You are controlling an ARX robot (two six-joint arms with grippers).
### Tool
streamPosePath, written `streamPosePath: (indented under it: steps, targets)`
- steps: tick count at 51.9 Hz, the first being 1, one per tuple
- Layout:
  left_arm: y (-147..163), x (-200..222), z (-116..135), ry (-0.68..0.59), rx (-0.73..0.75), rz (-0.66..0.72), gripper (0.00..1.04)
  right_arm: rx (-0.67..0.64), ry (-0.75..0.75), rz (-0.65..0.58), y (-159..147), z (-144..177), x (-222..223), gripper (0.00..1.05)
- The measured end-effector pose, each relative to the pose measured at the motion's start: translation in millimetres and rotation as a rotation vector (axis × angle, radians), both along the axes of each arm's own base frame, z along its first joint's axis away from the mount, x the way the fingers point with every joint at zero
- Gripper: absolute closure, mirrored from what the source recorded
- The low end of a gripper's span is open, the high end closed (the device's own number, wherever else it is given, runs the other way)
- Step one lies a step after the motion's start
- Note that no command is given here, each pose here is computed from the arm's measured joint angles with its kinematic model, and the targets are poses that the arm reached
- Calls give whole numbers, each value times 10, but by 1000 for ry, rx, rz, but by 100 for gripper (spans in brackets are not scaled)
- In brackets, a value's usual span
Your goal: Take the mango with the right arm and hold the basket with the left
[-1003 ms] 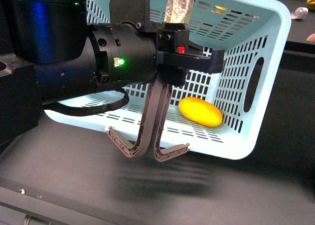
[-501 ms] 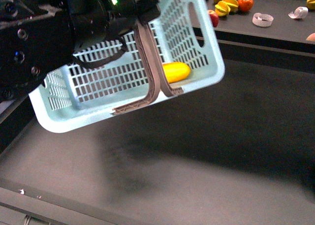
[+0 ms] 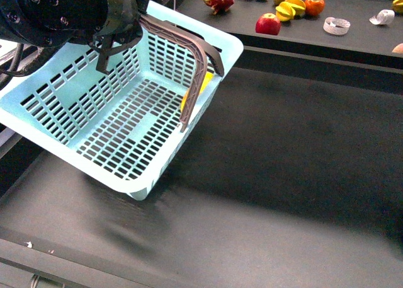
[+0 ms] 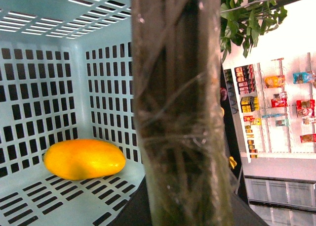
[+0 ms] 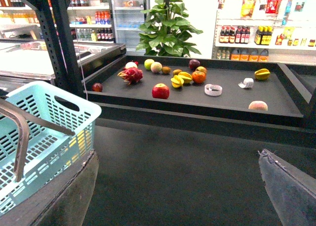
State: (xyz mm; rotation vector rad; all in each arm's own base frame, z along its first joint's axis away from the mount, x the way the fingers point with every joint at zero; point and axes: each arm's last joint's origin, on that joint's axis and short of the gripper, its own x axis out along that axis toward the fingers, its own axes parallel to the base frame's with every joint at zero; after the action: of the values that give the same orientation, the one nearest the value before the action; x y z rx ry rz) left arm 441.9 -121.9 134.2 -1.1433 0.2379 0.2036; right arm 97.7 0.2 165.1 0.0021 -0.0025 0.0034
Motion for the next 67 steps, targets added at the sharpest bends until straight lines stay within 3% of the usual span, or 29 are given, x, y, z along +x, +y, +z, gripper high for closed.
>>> streamPosePath:
  steps: [32, 48, 60, 67]
  targets:
    - [182, 411, -228, 43, -141, 137, 96, 0, 0, 0, 0, 0, 0, 8]
    - [185, 388, -187, 53, -127, 145, 46, 0, 0, 0, 0, 0, 0, 8]
    - [267, 40, 169, -18, -14, 99, 7, 0, 0, 0, 0, 0, 0, 8]
    - [426, -292, 346, -66, 72, 96, 6, 0, 0, 0, 0, 0, 0, 8]
